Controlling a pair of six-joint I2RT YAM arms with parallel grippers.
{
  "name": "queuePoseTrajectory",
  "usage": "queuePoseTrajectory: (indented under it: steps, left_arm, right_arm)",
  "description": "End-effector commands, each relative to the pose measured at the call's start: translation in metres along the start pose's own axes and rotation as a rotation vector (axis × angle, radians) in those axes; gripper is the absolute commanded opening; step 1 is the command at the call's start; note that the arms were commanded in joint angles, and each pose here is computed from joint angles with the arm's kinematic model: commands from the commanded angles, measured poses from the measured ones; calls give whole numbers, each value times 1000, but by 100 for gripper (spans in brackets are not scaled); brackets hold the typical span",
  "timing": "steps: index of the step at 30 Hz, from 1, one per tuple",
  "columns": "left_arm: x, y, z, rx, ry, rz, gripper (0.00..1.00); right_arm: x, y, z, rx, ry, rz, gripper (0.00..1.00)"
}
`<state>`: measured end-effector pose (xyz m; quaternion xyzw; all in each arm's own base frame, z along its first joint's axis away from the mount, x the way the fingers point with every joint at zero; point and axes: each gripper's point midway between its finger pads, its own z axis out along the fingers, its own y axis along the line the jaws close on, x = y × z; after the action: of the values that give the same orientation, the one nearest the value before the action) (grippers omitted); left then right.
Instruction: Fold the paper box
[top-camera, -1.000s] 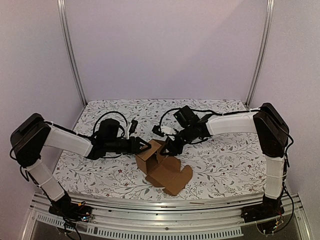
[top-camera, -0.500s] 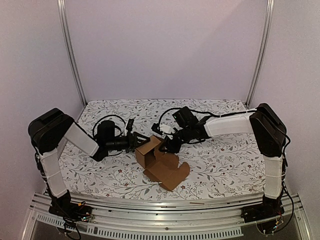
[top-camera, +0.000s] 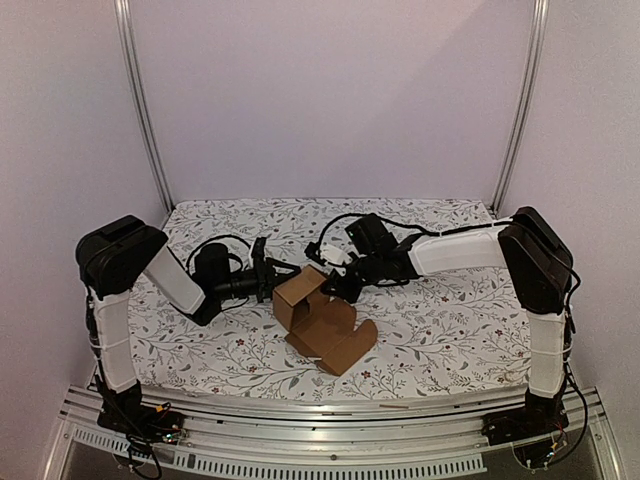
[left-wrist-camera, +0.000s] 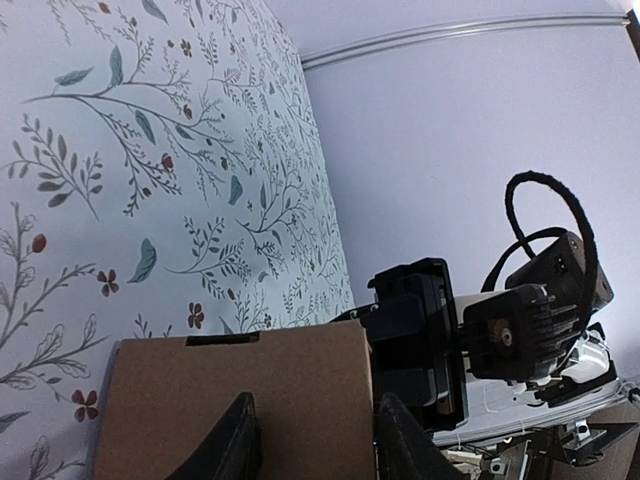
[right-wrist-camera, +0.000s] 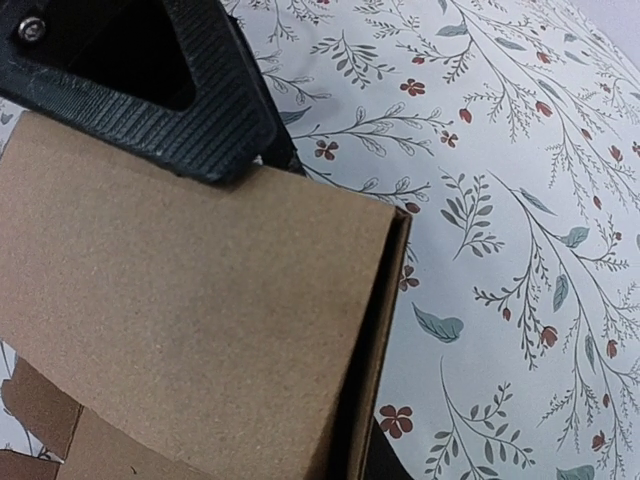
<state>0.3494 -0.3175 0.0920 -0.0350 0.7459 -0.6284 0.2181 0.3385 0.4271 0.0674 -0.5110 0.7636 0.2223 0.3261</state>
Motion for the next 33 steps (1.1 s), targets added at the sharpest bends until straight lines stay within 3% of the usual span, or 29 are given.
queuePoseTrajectory:
  steps: [1,8,15,25,33]
  left_arm:
    - [13,-15,4,36,36,-12,39]
    - [7,-9,-9,11,-4,-55,39]
    - [6,-7,-8,26,-4,-64,38]
    - [2,1,-21,12,-6,-66,38]
    - [3,4,-26,-35,28,-42,40]
  right_arm:
    - [-46,-11,-9,80,-134,25,14]
    - [-43,-7,-14,62,-124,10,11]
    - [-55,25,-18,-130,-152,-69,34]
    - [-9,20,14,-114,-20,-154,44]
    - [-2,21,21,-130,11,-171,52]
